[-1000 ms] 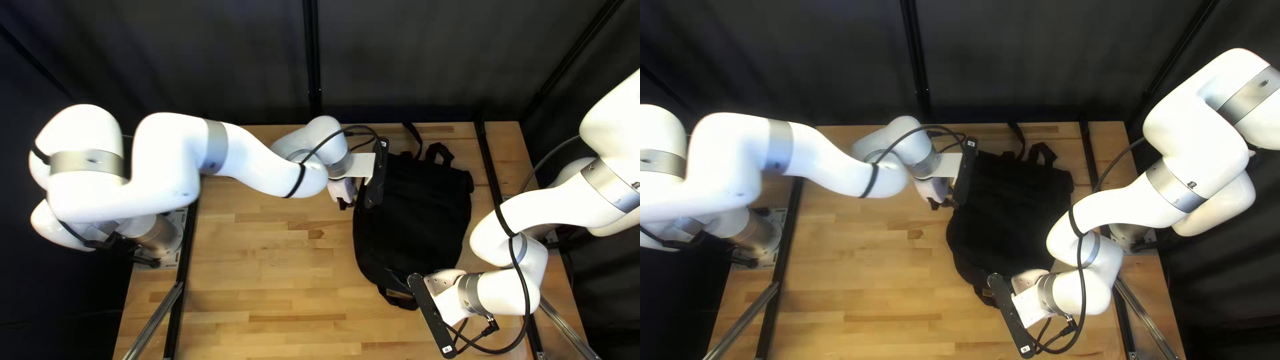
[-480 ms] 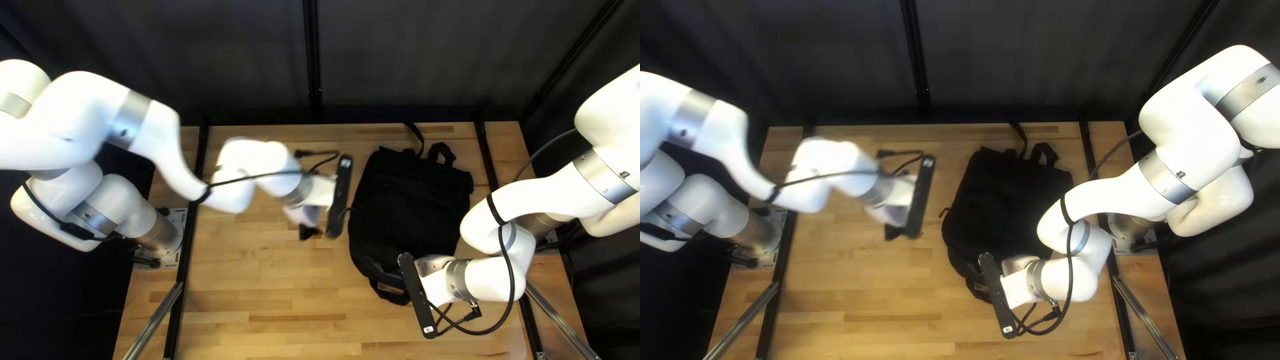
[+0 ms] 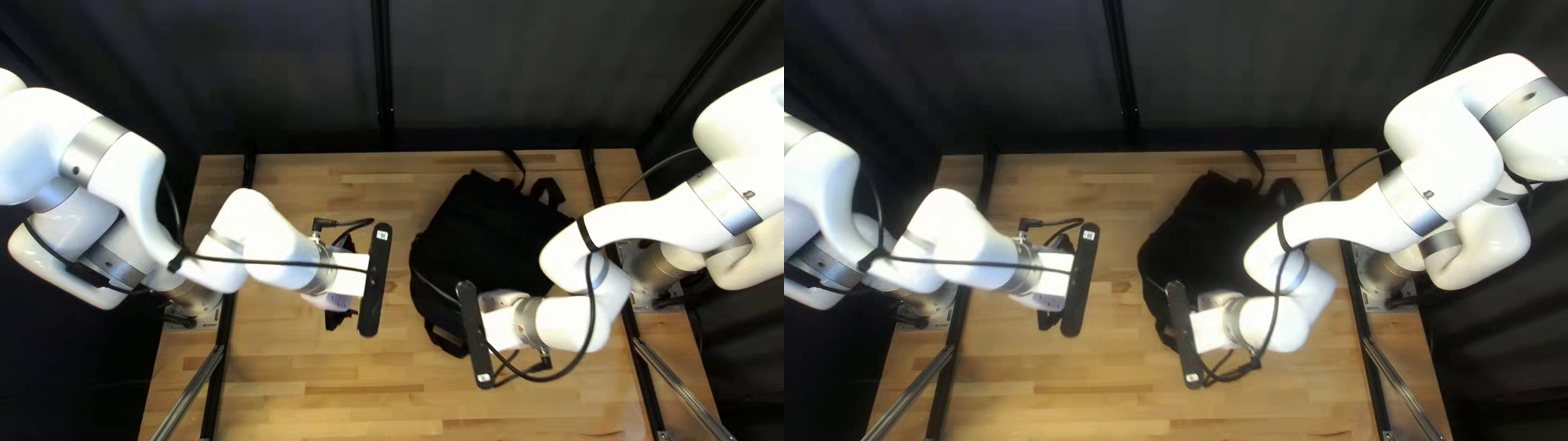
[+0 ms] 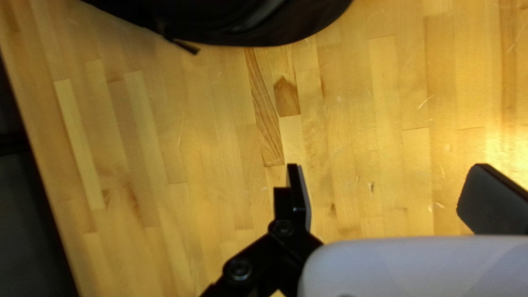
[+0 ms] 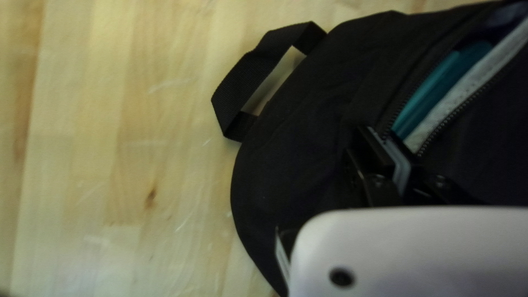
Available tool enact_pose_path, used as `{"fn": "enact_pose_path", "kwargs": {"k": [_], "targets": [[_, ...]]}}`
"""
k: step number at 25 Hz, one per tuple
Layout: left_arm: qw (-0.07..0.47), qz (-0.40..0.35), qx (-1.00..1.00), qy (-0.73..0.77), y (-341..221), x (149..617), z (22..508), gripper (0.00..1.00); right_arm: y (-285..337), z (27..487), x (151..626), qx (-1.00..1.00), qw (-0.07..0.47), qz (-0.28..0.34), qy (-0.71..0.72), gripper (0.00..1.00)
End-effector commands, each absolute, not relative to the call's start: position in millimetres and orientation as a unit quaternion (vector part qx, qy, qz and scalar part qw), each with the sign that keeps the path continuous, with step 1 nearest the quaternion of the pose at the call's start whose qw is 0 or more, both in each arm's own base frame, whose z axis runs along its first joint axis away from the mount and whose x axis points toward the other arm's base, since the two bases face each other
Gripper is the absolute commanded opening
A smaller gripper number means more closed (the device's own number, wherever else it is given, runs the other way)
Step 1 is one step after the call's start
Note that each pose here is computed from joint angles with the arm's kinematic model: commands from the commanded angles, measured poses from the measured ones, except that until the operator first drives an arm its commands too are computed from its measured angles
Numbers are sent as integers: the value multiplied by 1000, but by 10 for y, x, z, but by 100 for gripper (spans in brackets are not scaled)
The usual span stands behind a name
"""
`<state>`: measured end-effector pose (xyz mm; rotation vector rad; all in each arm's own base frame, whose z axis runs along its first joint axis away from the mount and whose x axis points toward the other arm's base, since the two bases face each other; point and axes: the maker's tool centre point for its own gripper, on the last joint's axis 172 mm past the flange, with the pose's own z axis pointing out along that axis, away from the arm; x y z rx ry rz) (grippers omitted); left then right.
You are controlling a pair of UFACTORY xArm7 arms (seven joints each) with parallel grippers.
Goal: Remove a lunch box from a kids backpack
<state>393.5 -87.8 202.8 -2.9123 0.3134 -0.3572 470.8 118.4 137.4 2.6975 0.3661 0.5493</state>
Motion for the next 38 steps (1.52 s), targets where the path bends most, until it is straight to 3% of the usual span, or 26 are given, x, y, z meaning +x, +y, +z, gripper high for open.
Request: {"fn": "enact_pose_path", "kwargs": {"k": [1, 2, 3, 4, 12, 21, 31, 38], "targets": [[146, -81, -979, 114, -1213, 3919, 2327, 100, 1052, 1515, 4903, 955, 193, 196, 113, 0], [157, -74, -978, 114, -1257, 3899, 2400, 100, 1037, 1531, 4919, 955, 195, 196, 111, 0], [168, -68, -977, 112, -1287, 3869, 2461, 100, 1015, 1563, 4936, 955, 196, 198, 106, 29], [180, -62, -976, 108, -1317, 3811, 2522, 100, 1004, 1590, 4930, 955, 197, 199, 101, 100], [188, -59, -975, 106, -1334, 3780, 2547, 100, 1064, 1735, 4596, 956, 203, 202, 61, 100], [188, -59, -975, 106, -1334, 3780, 2547, 100, 926, 1309, 4460, 960, 209, 180, 43, 100], [188, -59, -975, 106, -1334, 3780, 2547, 100, 739, 1170, 4076, 960, 227, 148, 74, 100], [188, -59, -975, 106, -1334, 3780, 2547, 100, 709, 1096, 4143, 958, 240, 125, 97, 100]]}}
